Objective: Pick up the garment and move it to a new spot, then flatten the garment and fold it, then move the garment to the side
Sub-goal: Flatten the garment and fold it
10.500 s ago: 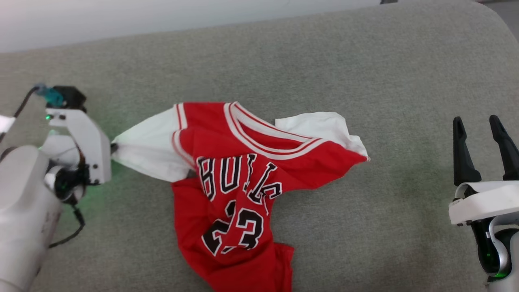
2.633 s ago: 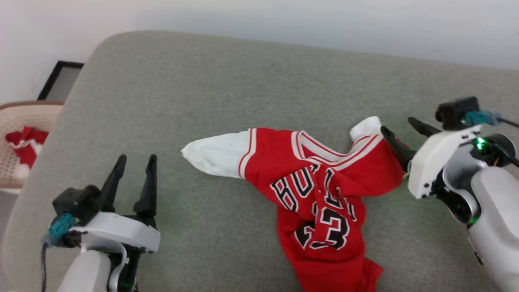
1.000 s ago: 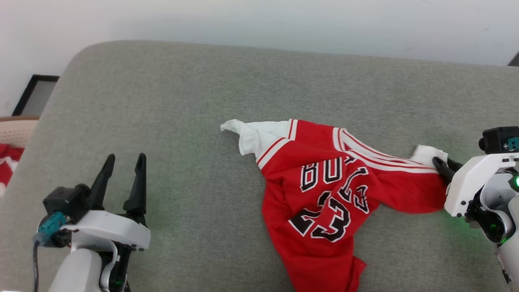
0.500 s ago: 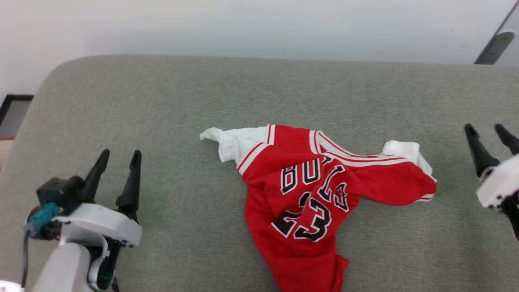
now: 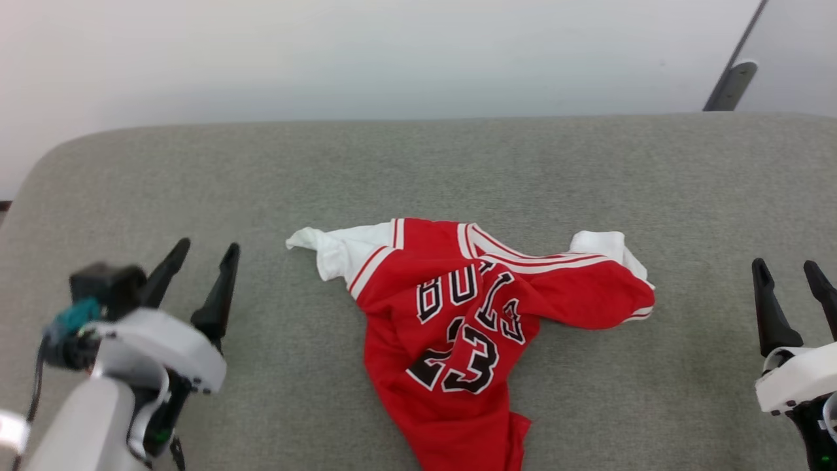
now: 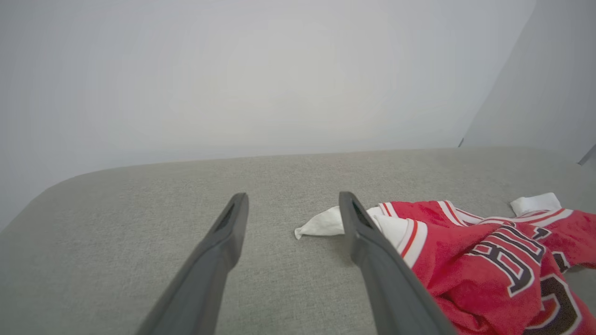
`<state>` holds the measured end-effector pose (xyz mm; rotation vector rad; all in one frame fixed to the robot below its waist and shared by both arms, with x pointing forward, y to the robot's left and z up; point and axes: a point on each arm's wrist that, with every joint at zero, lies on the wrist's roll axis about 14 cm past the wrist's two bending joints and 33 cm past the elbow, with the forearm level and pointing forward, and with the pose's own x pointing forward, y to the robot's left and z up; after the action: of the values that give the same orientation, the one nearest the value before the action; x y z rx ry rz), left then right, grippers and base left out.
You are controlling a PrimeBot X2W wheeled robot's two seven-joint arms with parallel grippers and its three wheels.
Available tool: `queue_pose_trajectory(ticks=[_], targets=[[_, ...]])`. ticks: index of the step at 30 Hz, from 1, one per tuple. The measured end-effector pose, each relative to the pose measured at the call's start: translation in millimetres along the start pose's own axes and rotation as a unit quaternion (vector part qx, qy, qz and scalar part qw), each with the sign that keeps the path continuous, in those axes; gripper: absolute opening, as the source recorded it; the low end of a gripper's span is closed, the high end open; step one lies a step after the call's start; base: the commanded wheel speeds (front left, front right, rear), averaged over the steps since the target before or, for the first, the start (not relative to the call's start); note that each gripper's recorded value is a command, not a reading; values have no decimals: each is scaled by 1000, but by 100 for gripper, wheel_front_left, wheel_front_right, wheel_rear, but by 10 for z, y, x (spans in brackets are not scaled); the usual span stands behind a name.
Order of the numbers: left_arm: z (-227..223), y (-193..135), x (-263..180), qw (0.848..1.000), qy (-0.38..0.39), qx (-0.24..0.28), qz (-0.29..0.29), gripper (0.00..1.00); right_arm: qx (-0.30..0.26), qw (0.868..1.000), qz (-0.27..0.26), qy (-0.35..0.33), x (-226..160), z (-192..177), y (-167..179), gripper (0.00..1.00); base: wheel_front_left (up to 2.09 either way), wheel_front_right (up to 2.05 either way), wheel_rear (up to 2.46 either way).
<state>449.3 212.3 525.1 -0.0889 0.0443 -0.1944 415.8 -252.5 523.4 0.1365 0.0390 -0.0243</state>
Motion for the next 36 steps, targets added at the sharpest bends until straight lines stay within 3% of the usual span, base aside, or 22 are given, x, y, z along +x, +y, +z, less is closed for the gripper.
queue_pose_trajectory(ticks=[11,21,27,36], targets=[[5,-348,515,986,140,19,-87,100,-3,1000,0,-7,-29,50,66,100,0,0,0],[-230,-320,995,962,257,34,-88,100,-4,1000,1,7,96,-52,67,100,0,0,0],[-686,-243,1055,932,355,32,-71,100,-6,1000,-11,17,119,-128,-29,100,0,0,0],[-1108,-244,945,893,444,22,-65,100,-9,999,-20,26,136,-186,-100,100,0,0,0]])
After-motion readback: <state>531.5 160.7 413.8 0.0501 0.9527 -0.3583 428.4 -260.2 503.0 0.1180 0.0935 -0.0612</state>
